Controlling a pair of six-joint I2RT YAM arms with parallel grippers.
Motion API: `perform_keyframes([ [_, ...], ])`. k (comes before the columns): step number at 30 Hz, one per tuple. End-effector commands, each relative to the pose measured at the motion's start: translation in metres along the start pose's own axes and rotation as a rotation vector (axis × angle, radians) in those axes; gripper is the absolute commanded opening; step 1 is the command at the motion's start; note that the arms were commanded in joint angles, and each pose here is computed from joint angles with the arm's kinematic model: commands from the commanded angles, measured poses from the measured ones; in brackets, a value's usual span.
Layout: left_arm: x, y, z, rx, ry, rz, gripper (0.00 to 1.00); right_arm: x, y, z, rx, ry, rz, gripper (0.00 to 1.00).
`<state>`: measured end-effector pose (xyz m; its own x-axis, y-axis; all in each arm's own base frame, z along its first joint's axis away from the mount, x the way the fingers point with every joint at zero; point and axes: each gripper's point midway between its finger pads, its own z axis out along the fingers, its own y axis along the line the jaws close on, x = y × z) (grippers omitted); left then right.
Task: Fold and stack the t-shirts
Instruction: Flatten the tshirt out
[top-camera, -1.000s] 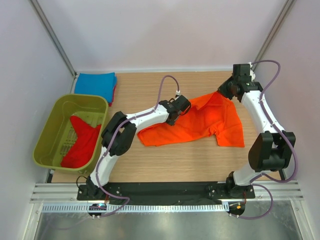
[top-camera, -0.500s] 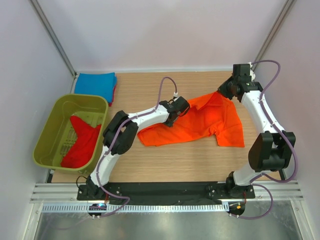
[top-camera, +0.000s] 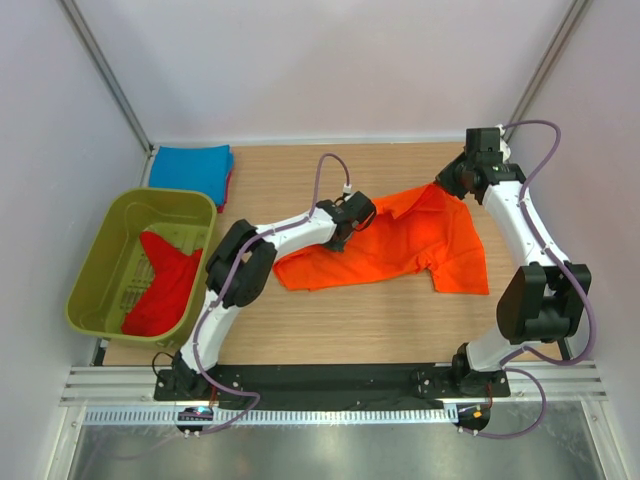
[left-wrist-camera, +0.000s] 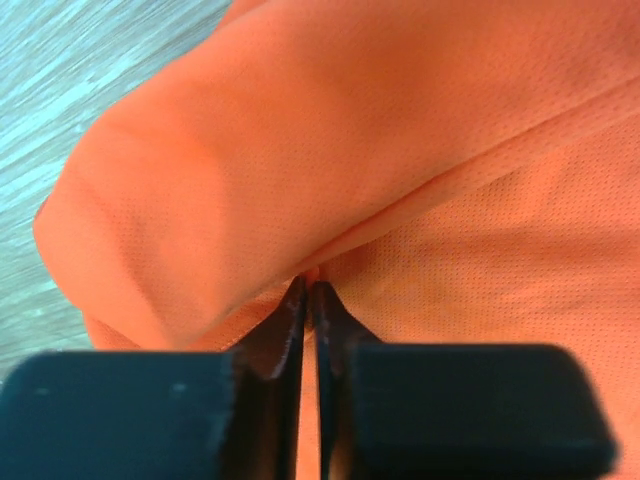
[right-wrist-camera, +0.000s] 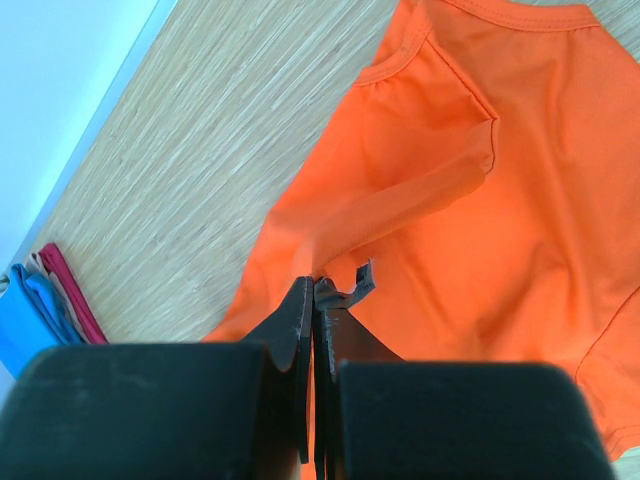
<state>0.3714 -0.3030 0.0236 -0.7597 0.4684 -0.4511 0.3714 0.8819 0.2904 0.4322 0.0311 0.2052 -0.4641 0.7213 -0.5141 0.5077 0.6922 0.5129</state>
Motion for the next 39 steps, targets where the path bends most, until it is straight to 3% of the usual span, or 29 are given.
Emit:
perform_keyframes([
  [1, -0.008, 0.008, -0.011, 0.002, -0.023, -0.03, 0.02, -0.01, 0.005, -0.005, -0.022, -0.038, -0.002, 0.01],
  [9, -0.026, 0.039, -0.074, -0.011, -0.081, -0.056, 0.0, -0.014, -0.001, -0.009, 0.009, -0.062, -0.014, 0.01],
  [16, -0.026, 0.069, -0.135, 0.0, -0.132, -0.1, 0.0, -0.048, -0.031, -0.023, 0.065, -0.124, 0.047, 0.01],
  [22, -0.03, 0.135, -0.224, -0.082, -0.296, -0.202, 0.0, -0.088, -0.042, -0.065, 0.086, -0.212, 0.074, 0.01],
  [27, -0.035, 0.199, -0.314, -0.149, -0.488, -0.324, 0.0, -0.121, -0.032, -0.141, 0.085, -0.352, 0.041, 0.01],
  [32, -0.03, 0.249, -0.409, -0.1, -0.735, -0.467, 0.0, -0.134, -0.007, -0.256, -0.061, -0.538, 0.053, 0.01],
  [37, -0.009, 0.268, -0.483, 0.088, -0.97, -0.541, 0.0, -0.12, -0.004, -0.371, -0.23, -0.738, 0.081, 0.01],
  [39, -0.006, 0.257, -0.502, 0.216, -1.041, -0.513, 0.0, -0.114, -0.007, -0.402, -0.247, -0.782, 0.082, 0.01],
])
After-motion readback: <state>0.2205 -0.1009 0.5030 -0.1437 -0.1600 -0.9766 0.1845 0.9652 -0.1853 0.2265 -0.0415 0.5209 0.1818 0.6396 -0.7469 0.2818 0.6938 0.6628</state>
